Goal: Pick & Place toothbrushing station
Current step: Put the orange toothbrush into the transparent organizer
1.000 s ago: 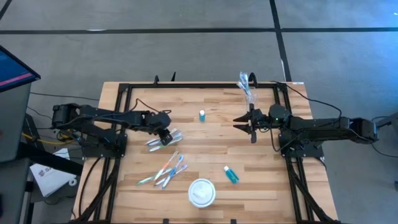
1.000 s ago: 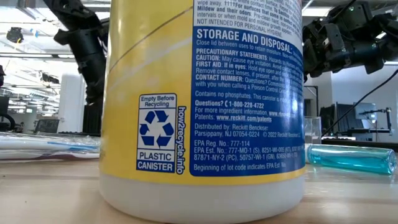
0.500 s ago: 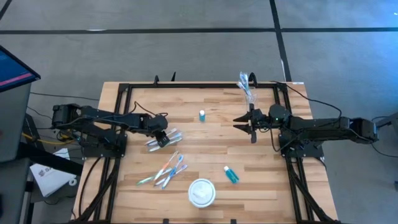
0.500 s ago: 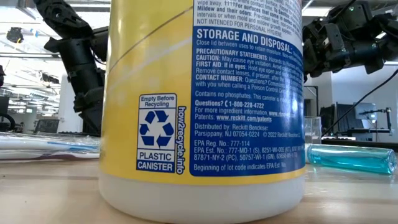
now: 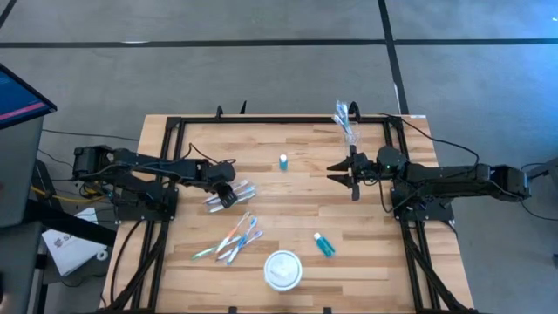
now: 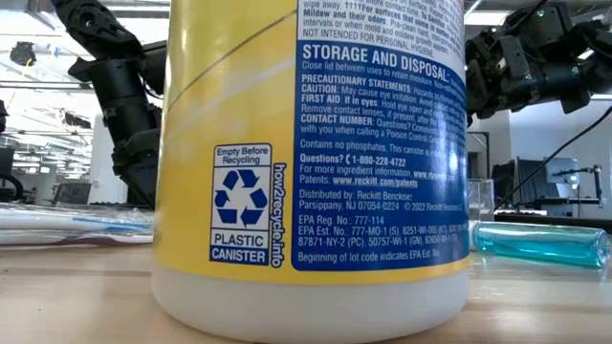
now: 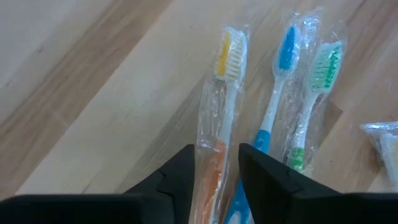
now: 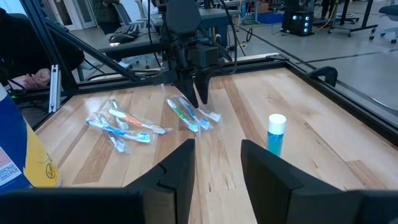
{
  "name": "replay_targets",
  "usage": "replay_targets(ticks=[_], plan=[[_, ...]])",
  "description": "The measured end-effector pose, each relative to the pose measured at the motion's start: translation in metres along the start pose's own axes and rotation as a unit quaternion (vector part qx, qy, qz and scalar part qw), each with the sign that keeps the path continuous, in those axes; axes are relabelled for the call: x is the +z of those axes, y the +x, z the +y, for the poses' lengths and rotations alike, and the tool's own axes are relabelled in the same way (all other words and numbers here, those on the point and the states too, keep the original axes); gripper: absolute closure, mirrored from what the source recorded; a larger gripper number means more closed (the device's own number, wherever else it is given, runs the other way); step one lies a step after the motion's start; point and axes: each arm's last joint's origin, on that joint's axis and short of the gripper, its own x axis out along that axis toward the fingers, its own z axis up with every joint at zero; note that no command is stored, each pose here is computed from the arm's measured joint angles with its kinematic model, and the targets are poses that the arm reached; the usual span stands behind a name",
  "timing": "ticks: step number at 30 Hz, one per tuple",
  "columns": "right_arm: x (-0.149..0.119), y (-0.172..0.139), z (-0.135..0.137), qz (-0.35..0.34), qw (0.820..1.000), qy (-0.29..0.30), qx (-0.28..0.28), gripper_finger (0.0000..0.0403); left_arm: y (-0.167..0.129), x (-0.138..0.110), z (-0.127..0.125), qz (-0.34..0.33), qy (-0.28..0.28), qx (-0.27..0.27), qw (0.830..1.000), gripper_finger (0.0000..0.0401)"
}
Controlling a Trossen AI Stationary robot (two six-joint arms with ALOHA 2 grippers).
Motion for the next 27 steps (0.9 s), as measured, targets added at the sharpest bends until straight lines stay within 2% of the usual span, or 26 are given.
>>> replay_targets(ticks=[4,9,19,27], plan=[[0.000,0.000,0.000,0.000,1.000,0.000,0.000,0.0282,0.000,-0.001,0.000,0.002,0.001,0.001,1.000,0.0324],[0.000,0.000,0.000,0.000,1.000,0.000,0.000,0.0282,0.000,-0.001,0.000,0.002,0.000,0.001,1.000,0.0390],[0.000,0.000,0.000,0.000,1.000,0.000,0.000,0.0282,-0.001,0.001,0.000,-0.005,-0.005,-0.002,1.000,0.0401],[0.000,0.000,0.000,0.000,1.000,0.000,0.000,0.0282,-0.015,0.007,-0.004,-0.059,-0.006,-0.032,0.998,0.0401]])
